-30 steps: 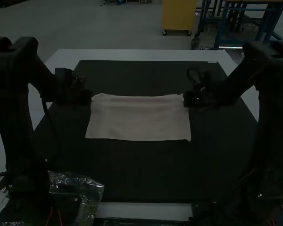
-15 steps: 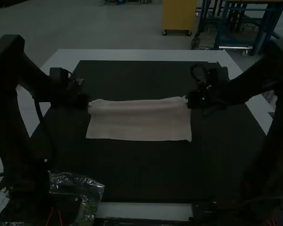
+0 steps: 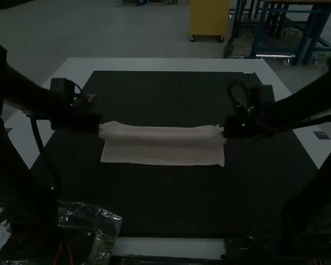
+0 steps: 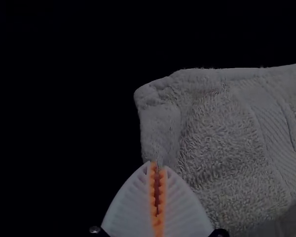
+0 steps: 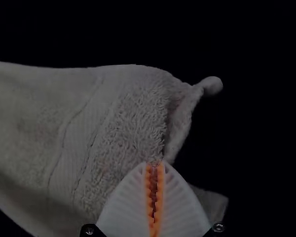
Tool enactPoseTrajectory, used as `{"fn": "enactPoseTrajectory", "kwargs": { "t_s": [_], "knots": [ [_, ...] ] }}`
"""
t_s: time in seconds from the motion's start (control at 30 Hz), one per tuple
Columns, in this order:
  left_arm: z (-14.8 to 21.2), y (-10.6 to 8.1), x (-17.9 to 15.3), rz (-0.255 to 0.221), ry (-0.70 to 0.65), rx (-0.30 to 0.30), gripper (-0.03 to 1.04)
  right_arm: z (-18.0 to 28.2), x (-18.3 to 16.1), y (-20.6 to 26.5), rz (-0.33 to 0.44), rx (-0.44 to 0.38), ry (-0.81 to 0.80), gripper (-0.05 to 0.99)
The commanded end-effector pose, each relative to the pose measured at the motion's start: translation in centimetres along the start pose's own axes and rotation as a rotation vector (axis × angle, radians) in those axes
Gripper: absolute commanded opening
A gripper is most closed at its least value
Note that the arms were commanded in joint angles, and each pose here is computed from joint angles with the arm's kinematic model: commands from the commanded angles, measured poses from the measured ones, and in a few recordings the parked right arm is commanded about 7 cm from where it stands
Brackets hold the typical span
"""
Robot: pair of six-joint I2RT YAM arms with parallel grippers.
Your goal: Fold the towel.
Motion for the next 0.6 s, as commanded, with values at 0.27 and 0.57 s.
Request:
{"fn": "enactPoseTrajectory", "kwargs": {
  "t_s": [0.27, 0.57],
  "knots": [
    [2.3, -0.5, -1.1, -0.043, -0.002, 0.063, 0.02, 0.7, -2.7, -0.9, -0.020, -0.028, 0.038, -0.02],
    [2.5, -1.3, -3.7, -0.046, 0.044, 0.068, 0.02, 0.7, -4.6, -1.5, -0.009, -0.072, 0.067, -0.02]
  ]
}}
Point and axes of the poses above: each hand's point on the last joint's axis, 136 mm out from that joint toward the fingers, its own z axis back along the fingers, its own y axis along the line the jaws close on, x = y × z, the point moved 10 cm from there along z, back along the fingers, and after that the axes turned 4 degrees about -z, right-handed, at the moved point
